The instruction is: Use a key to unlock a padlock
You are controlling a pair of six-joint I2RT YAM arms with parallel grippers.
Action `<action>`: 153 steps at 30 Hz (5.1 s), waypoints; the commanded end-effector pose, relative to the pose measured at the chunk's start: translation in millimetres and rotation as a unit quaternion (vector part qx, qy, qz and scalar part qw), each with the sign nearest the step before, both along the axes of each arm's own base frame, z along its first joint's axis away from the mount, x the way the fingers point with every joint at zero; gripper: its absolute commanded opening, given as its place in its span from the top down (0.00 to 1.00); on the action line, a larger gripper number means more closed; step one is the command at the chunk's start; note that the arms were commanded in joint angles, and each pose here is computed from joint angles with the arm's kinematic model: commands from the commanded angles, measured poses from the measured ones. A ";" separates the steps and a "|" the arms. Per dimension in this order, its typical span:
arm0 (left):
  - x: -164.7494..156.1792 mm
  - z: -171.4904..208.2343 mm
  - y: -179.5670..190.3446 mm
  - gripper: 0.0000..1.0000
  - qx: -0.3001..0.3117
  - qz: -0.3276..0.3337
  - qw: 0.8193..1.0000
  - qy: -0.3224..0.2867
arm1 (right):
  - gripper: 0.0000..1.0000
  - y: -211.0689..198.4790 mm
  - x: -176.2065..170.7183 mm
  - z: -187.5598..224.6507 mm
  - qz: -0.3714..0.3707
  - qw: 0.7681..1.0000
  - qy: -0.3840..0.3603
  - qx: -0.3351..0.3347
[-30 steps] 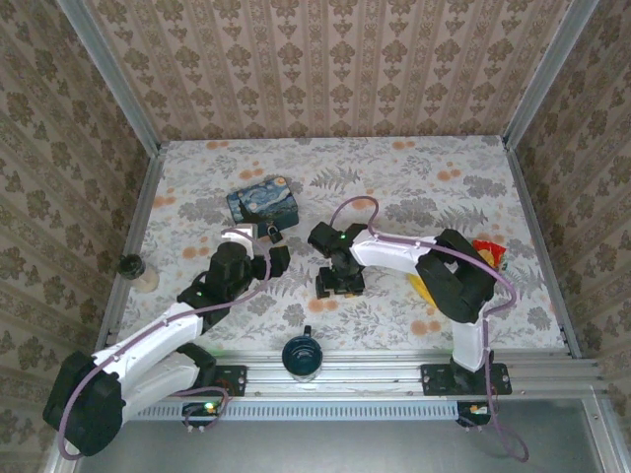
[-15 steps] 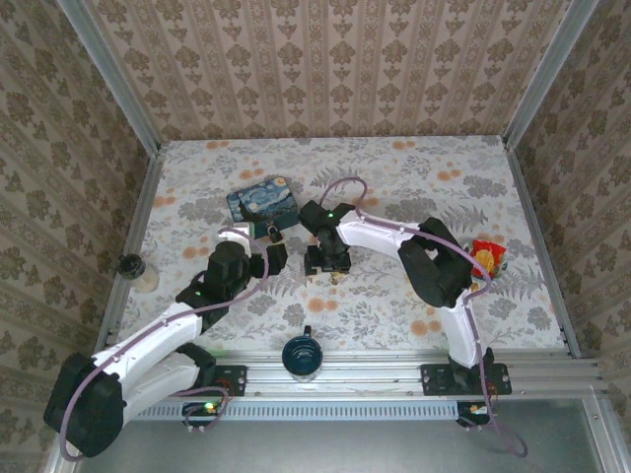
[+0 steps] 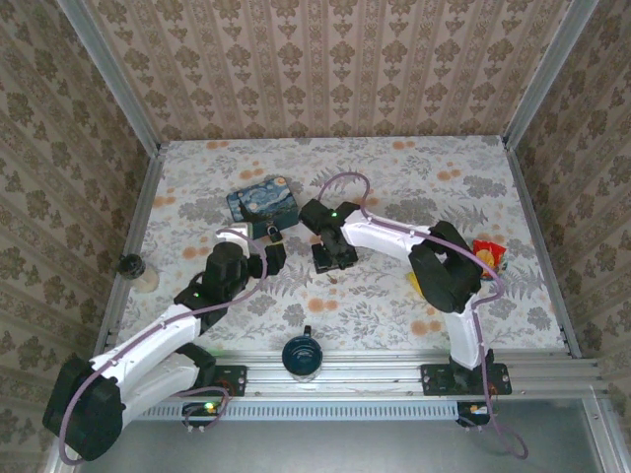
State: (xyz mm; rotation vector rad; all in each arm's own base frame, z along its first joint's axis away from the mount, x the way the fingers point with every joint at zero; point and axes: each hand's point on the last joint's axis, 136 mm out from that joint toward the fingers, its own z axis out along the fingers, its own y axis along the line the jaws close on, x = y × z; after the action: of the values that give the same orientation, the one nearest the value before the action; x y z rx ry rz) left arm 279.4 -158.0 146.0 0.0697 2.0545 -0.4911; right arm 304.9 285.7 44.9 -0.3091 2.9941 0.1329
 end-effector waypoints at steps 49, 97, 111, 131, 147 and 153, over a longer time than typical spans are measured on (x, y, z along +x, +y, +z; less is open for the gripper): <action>-3.1 9.7 6.7 0.00 -0.038 0.014 0.999 0.003 | 1.00 -6.3 -23.9 38.0 0.149 0.984 -0.062 -0.079; -76.0 153.5 -64.4 0.21 -0.146 -0.337 0.884 -0.288 | 1.00 42.6 -30.7 327.4 0.286 0.880 -0.343 0.159; -47.2 180.1 -59.5 0.31 0.059 -0.169 0.881 -0.437 | 1.00 45.2 -19.0 320.2 0.163 0.921 -0.287 0.205; -27.4 205.3 -97.4 0.38 0.055 -0.152 0.865 -0.475 | 1.00 54.0 -15.8 312.9 0.140 0.927 -0.266 0.224; -34.4 198.7 -101.2 0.77 0.041 -0.174 0.868 -0.463 | 1.00 54.8 -9.6 307.0 0.130 0.930 -0.266 0.216; -36.7 191.6 -95.2 0.91 0.045 -0.172 0.874 -0.453 | 1.00 54.4 -6.4 305.7 0.122 0.931 -0.268 0.214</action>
State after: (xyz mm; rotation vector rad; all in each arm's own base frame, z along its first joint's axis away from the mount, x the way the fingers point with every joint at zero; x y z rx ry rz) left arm 248.9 -256.4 333.3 0.6248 1.1405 -0.4364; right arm 291.1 340.6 346.6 -0.6029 2.3054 0.6121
